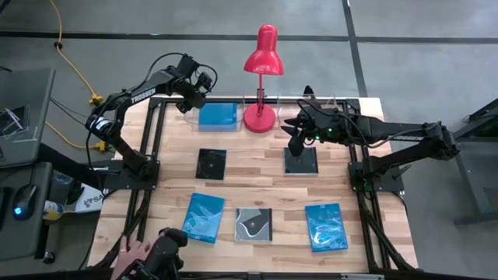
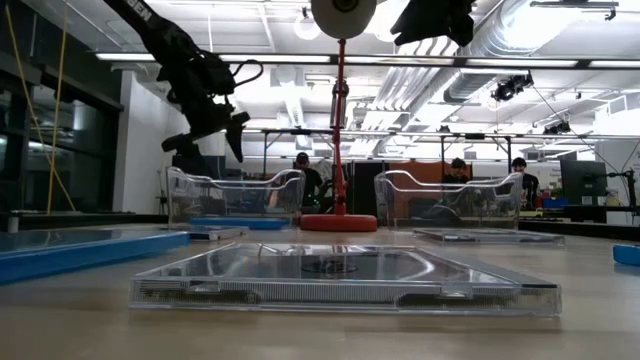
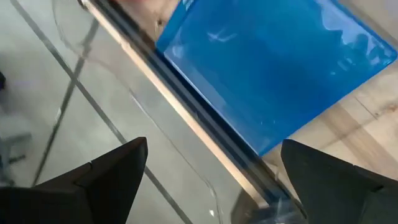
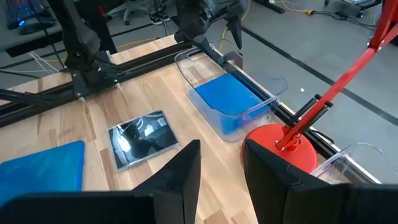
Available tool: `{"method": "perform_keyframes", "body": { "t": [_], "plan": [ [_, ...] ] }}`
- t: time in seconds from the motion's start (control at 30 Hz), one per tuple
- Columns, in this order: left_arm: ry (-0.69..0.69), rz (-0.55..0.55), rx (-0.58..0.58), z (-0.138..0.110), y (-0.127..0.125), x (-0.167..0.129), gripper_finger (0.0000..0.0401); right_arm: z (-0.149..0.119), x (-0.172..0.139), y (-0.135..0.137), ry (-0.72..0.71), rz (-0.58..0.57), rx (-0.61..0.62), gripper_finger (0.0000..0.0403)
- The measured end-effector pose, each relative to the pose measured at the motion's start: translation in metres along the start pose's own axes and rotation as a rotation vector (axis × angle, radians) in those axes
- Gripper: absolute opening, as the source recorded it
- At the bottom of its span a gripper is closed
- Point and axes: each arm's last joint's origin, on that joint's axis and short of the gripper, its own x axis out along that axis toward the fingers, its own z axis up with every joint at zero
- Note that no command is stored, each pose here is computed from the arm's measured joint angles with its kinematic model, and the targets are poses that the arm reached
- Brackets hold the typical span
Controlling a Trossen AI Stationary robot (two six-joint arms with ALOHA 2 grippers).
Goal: Pick & place jewel cases by type
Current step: Put the left black cd case into the right transparent bin
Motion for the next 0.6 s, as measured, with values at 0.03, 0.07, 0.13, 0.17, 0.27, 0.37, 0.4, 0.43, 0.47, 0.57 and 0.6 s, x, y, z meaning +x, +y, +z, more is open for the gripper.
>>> {"method": "perform_keyframes", "body": {
  "t": [0.03,0.07,0.13,0.17,0.27,0.37,0.4,0.43,0.47,0.57,0.6],
  "plan": [
    [0.006,-0.001,-0.018,0.000,0.000,0.000,0.0367,0.000,0.000,0.000,0.000,0.000,0.000,0.0103],
    [0.010,-0.002,-0.038,0.000,0.000,0.000,0.0367,0.000,0.000,0.000,0.001,0.000,0.000,0.0103],
    [0.012,0.004,-0.081,0.000,0.000,0.000,0.0367,0.000,0.000,0.000,0.002,-0.001,-0.001,0.0103],
    [0.016,0.011,-0.105,-0.001,0.001,0.000,0.0367,0.000,0.000,0.000,0.003,-0.001,-0.001,0.0103],
    [0.032,0.046,-0.185,-0.002,0.005,-0.001,0.0367,-0.001,0.000,0.000,0.005,-0.002,-0.002,0.0103],
    [0.058,0.079,-0.258,-0.004,0.013,-0.007,0.0367,-0.001,0.000,0.000,0.009,-0.003,-0.003,0.0103],
    [0.062,0.096,-0.281,-0.004,0.017,-0.010,0.0367,-0.001,0.000,0.000,0.009,-0.002,-0.003,0.0103],
    [0.059,0.111,-0.306,-0.003,0.021,-0.013,0.0367,-0.001,0.000,0.000,0.009,-0.003,-0.003,0.0103],
    [0.058,0.129,-0.341,-0.003,0.025,-0.016,0.0367,-0.001,0.000,0.000,0.009,-0.002,-0.003,0.0103],
    [0.039,0.178,-0.443,-0.001,0.039,-0.030,0.0366,-0.001,0.000,0.000,0.009,-0.002,-0.003,0.0103],
    [0.025,0.188,-0.476,-0.001,0.044,-0.036,0.0366,-0.001,0.000,0.000,0.009,-0.002,-0.003,0.0103]
  ]
}}
